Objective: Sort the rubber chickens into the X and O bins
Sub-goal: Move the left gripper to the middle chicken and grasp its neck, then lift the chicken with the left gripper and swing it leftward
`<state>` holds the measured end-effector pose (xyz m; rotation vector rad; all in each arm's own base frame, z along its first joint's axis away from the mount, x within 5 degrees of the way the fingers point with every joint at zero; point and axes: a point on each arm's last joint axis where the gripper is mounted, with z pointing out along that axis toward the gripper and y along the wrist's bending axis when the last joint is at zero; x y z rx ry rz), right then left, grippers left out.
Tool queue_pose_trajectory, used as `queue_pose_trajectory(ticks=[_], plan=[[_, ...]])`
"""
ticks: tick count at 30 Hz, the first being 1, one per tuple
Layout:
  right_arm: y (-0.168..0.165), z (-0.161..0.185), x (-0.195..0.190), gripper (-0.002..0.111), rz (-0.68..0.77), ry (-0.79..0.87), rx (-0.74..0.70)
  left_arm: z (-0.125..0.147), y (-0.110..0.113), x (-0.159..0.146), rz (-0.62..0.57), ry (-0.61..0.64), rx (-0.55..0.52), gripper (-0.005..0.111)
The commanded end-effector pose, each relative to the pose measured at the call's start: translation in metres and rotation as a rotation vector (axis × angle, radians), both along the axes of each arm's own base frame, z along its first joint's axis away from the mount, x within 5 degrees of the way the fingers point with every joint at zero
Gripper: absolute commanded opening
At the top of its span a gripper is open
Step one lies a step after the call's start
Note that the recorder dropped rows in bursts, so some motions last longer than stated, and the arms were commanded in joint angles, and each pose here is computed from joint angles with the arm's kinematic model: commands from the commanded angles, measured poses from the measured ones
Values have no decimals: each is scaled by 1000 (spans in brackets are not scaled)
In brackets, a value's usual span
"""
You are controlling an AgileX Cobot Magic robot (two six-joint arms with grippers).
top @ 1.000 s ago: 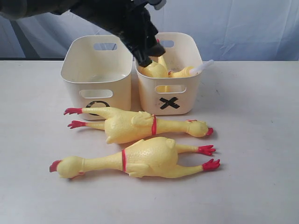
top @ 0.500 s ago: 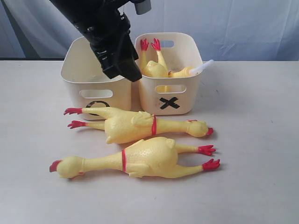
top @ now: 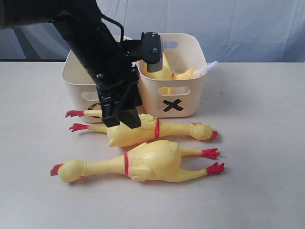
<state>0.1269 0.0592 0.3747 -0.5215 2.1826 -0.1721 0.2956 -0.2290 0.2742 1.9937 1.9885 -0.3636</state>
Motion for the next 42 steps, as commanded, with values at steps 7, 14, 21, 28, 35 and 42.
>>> queue_pose_trajectory(ticks=[7, 14, 21, 28, 35, 42], plan=[[-17, -43, -22, -1, 32, 42, 1, -39, -9, 17, 12, -91, -3, 54], [-20, -51, -36, -1, 101, -6, 123, -59, -13, 26, -12, -118, 6, 54], [-24, -69, -47, -1, 193, -83, 155, -64, -15, 34, -1, -174, 4, 54], [-27, -70, -54, -1, 228, -130, 194, -78, -17, 37, 1, -152, 20, 54], [-27, -70, -54, -1, 230, -135, 198, -91, -20, 41, 16, -149, 16, 54], [-27, -70, -54, -1, 230, -135, 198, -90, -22, 45, 33, -188, -6, 59]])
